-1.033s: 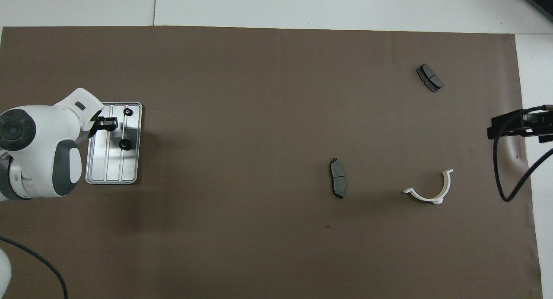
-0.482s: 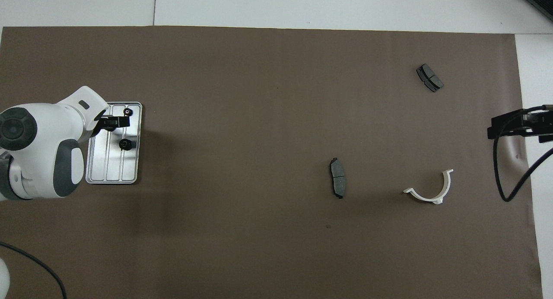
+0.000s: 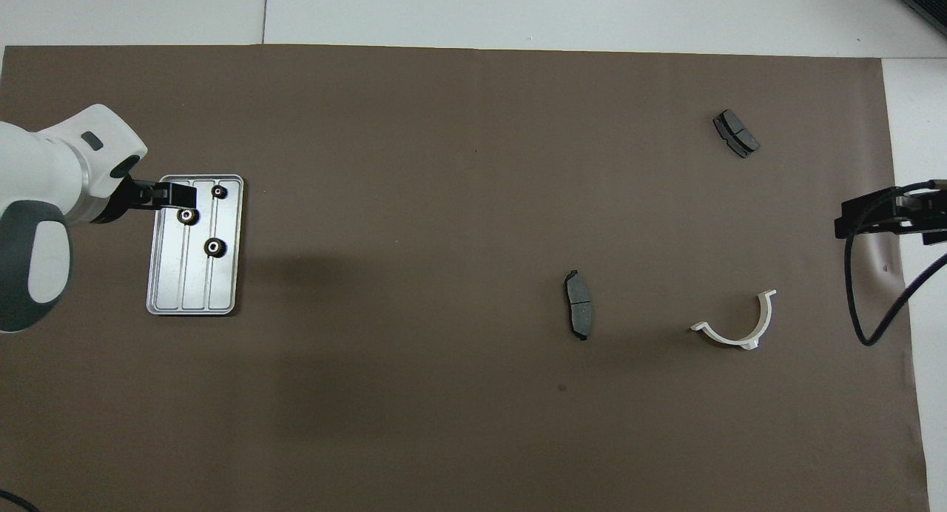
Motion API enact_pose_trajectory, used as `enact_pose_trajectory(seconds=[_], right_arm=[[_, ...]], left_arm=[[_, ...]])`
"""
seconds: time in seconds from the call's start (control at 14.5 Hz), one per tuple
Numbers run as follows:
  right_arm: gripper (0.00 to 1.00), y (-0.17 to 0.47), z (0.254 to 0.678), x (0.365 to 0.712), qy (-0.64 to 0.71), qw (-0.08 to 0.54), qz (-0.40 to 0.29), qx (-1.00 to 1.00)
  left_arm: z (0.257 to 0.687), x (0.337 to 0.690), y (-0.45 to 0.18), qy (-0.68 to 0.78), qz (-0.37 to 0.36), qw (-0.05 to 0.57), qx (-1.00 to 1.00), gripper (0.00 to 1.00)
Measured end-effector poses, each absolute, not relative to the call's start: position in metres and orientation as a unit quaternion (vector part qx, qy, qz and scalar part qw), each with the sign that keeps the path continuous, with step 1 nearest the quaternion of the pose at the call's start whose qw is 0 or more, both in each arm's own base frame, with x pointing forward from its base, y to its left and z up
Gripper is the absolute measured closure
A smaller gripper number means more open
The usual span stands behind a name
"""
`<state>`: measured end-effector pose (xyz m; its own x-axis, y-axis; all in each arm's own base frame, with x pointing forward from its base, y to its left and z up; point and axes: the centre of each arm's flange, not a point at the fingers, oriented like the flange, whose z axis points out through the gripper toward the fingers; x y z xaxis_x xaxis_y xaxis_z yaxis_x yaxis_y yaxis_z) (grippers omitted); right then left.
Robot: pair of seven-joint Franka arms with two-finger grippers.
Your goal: Pick bearing gear from pile to tray
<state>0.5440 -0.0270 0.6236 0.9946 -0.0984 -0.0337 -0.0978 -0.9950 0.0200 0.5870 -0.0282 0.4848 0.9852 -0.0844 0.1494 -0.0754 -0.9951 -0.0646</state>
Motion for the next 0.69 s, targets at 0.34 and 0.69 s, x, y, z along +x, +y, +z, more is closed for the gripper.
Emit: enact_pose_trajectory(seconds=[0.34,0.69], right_arm=[[0.0,-0.027,0.624,0.544,-0.049,0.009,-0.017,0.999],[0.0,-0.027,0.624,0.544,-0.049,0.009,-0.017,0.999]], left_arm=[[0.553,0.589,0.02,0.043,-0.053,0.025,-0.997,0.0],[0.601,0.578,0.048,0.035,-0.047,-0.002,-0.998,0.0]])
